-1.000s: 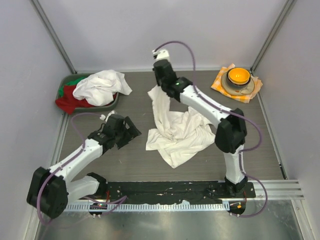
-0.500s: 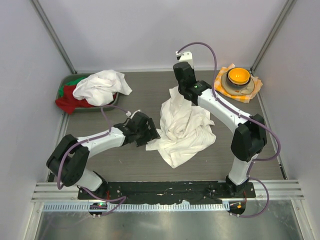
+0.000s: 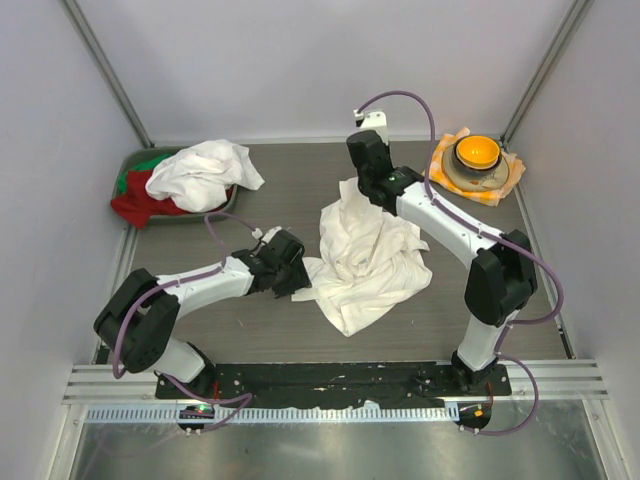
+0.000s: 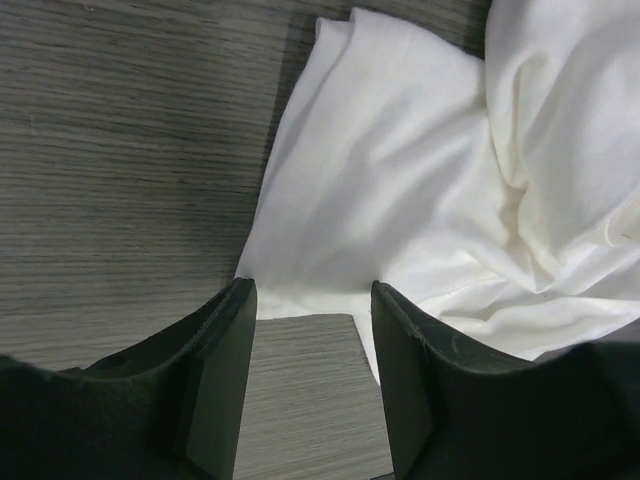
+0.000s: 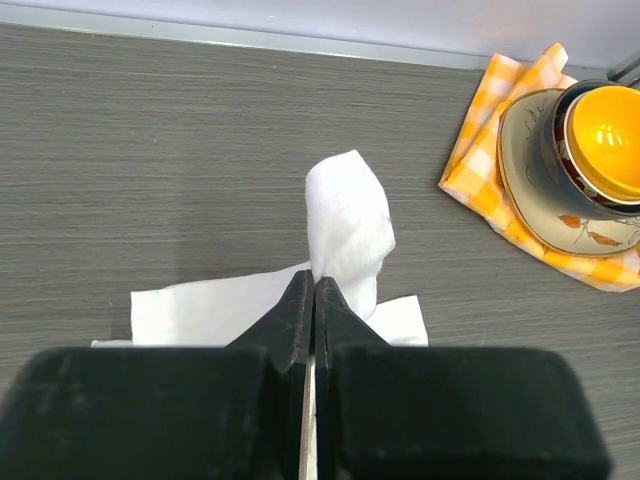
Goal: Fold and stack the t-shirts
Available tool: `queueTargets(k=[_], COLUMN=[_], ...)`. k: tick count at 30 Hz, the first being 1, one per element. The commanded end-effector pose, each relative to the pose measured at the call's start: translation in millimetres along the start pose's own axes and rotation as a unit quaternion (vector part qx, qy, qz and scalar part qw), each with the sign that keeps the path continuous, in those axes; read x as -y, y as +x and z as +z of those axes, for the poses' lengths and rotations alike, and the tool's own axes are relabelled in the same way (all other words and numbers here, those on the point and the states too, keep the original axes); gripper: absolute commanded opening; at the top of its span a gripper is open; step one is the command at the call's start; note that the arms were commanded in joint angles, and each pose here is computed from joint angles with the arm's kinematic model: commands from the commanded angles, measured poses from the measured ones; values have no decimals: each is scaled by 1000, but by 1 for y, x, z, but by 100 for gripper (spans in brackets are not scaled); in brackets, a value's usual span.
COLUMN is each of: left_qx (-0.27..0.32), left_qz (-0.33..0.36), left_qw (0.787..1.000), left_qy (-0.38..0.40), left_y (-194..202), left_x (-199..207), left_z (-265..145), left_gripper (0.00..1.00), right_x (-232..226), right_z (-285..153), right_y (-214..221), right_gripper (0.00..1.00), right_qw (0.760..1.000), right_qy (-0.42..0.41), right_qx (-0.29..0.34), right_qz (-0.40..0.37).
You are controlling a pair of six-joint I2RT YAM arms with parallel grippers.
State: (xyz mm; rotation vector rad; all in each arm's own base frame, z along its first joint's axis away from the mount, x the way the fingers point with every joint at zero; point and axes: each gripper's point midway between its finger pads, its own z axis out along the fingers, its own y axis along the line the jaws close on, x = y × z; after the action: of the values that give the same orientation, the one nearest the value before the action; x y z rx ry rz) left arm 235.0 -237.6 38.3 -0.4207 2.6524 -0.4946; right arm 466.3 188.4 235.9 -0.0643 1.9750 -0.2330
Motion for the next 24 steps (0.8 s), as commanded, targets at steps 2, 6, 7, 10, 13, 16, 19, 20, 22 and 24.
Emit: queueTargets(k=[2, 6, 7, 10, 13, 16, 19, 20, 22, 24], left_qx=[12, 1, -1, -3, -6, -10, -12, -13, -11, -7], left_qz=[4, 15, 21, 31, 38, 44, 47, 47, 47, 47], left_qw=[1000, 998, 998, 996, 994, 992, 992, 991, 991, 991], left_qy=[-27, -61, -67, -88, -101, -115, -119, -121, -121, -122], left_y=[1, 9, 11, 14, 16, 20, 22, 23, 23, 20], left_x=[-12, -24, -25, -32, -36, -40, -41, -42, -42, -41], left_z=[5, 14, 15, 19, 24, 28, 29, 29, 27, 22], left_gripper=[52, 51, 51, 50, 47, 38, 20, 17, 6, 0], right_x=[11, 13, 13, 15, 15, 15, 16, 17, 18, 22], right_z=[-20, -22, -24, -26, -26, -26, -27, -27, -27, -28], right_y=[-30, -27, -27, -26, -23, -20, -18, -18, -16, -19], right_gripper=[1, 1, 1, 1, 1, 1, 1, 1, 1, 1], right_qw=[998, 998, 998, 998, 998, 998, 998, 998, 999, 998], right_qy=[-4, -5, -7, -7, -7, -8, -8, -6, -2, 6], right_qx=[38, 36, 37, 37, 35, 33, 33, 34, 32, 35], right_qz=[45, 45, 47, 47, 47, 47, 48, 48, 44, 45])
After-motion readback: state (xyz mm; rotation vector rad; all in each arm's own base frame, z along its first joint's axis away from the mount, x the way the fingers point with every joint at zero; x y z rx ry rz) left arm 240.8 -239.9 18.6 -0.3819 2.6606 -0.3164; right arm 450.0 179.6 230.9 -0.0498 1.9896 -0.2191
